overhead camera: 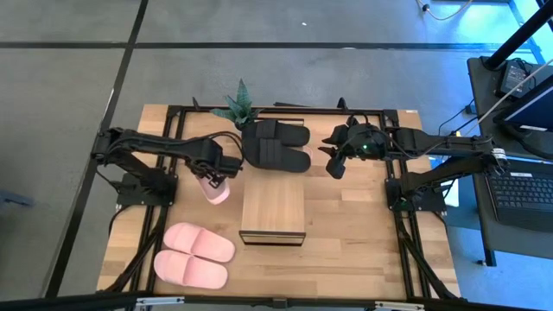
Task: Pick and place slides into the shelf
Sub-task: Put the pink slide under the shelf
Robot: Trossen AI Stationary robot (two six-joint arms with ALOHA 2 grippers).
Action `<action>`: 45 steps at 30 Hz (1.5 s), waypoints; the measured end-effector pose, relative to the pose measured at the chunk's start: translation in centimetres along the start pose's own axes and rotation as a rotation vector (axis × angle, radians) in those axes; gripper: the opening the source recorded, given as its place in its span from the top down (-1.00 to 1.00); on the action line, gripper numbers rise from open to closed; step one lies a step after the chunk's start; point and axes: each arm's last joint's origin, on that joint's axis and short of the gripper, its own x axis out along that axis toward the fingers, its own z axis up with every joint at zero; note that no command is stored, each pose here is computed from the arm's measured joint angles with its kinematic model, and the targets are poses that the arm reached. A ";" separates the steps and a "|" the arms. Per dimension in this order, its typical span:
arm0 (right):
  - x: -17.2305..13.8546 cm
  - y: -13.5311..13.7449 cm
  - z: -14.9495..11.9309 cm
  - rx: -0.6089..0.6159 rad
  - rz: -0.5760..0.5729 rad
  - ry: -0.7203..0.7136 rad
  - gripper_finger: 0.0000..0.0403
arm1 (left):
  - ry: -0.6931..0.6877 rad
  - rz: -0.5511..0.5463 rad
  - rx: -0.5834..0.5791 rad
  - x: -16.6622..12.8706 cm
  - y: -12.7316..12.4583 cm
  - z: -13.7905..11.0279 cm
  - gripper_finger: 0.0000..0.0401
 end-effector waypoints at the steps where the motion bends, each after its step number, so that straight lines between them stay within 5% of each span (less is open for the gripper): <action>1: 0.0 0.0 0.0 0.000 0.000 0.000 0.43 | 0.003 -0.002 0.000 0.0 0.0 0.0 0.99; 35: 0.0 0.0 0.0 0.000 0.001 0.000 0.43 | 0.273 -0.163 -0.041 -0.2 -0.6 -1.0 1.00; 45: 0.0 0.0 0.0 -0.017 0.001 -0.001 0.43 | 0.307 -0.196 0.038 -0.6 -1.3 -2.1 1.00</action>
